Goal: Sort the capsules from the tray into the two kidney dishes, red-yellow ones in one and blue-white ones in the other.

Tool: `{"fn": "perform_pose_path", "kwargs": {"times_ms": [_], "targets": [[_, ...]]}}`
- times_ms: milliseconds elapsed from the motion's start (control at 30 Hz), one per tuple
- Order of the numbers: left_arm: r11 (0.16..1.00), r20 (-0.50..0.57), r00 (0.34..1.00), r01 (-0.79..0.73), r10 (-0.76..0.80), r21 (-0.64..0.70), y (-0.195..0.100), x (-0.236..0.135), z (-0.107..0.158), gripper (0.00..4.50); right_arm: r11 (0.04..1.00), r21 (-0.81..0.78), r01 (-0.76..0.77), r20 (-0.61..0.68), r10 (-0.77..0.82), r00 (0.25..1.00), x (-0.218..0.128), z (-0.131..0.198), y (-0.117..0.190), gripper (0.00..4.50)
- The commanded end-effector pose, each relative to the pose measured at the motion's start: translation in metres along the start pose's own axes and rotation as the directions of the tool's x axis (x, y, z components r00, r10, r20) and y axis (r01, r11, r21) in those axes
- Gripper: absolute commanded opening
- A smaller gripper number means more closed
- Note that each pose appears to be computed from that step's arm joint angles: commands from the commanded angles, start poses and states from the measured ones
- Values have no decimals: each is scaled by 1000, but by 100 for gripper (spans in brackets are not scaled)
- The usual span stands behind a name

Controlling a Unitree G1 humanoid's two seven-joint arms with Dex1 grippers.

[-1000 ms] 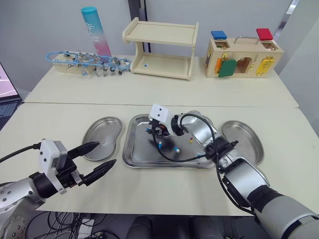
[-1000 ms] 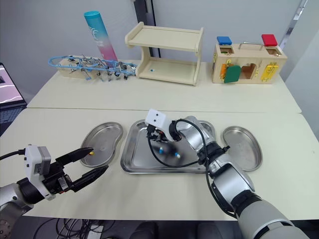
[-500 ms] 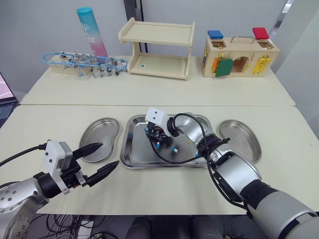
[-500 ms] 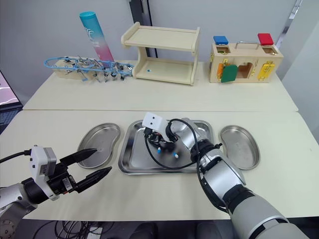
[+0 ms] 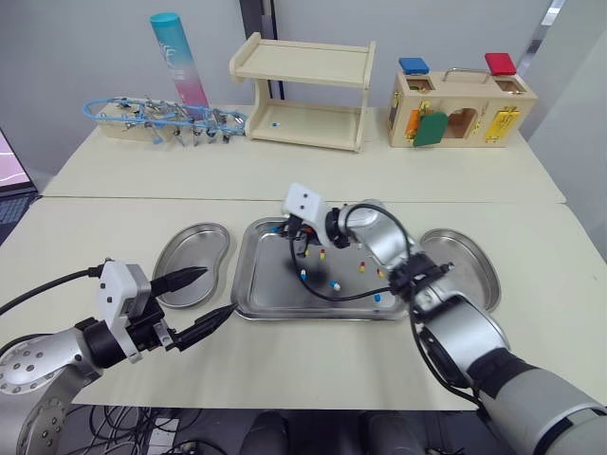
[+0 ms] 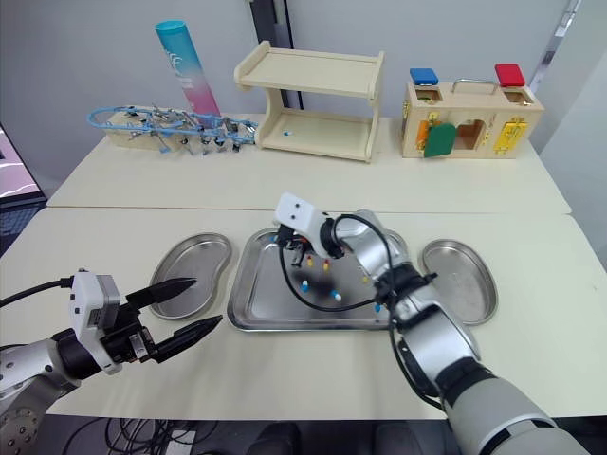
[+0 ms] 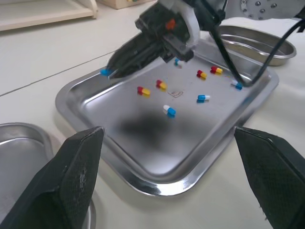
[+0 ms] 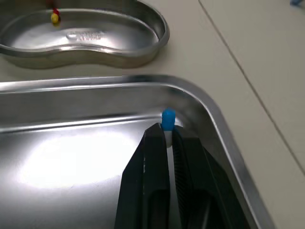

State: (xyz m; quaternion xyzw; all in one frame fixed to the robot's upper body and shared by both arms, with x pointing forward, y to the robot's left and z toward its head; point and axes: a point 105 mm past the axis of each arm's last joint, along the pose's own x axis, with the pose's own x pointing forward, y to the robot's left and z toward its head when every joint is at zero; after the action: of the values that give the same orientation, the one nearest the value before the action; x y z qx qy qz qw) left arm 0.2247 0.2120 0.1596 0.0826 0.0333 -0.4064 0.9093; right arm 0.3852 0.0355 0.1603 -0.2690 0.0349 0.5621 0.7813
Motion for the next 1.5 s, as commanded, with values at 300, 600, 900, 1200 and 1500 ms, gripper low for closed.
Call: {"fn": "perform_pose_path", "kwargs": {"times_ms": [300,600,900,1200,1500], "targets": [[916,78,916,383,-393,118,-55,44,34,450,953,119,278,-113,-265,958,-158,-22,-5,3],[838,105,836,518,-538,169,-71,76,36,450,834,158,529,-427,-426,798,-260,-83,-6,3],[803,161,791,556,-591,213,-81,87,49,450,804,190,564,-586,-368,722,-288,-127,18,3],[813,160,802,540,-575,218,-79,86,48,450,787,182,590,-562,-409,719,-293,-122,9,253],[979,86,978,183,-191,93,-1,39,42,450,863,73,500,-407,-432,805,-305,-97,-3,448]]}}
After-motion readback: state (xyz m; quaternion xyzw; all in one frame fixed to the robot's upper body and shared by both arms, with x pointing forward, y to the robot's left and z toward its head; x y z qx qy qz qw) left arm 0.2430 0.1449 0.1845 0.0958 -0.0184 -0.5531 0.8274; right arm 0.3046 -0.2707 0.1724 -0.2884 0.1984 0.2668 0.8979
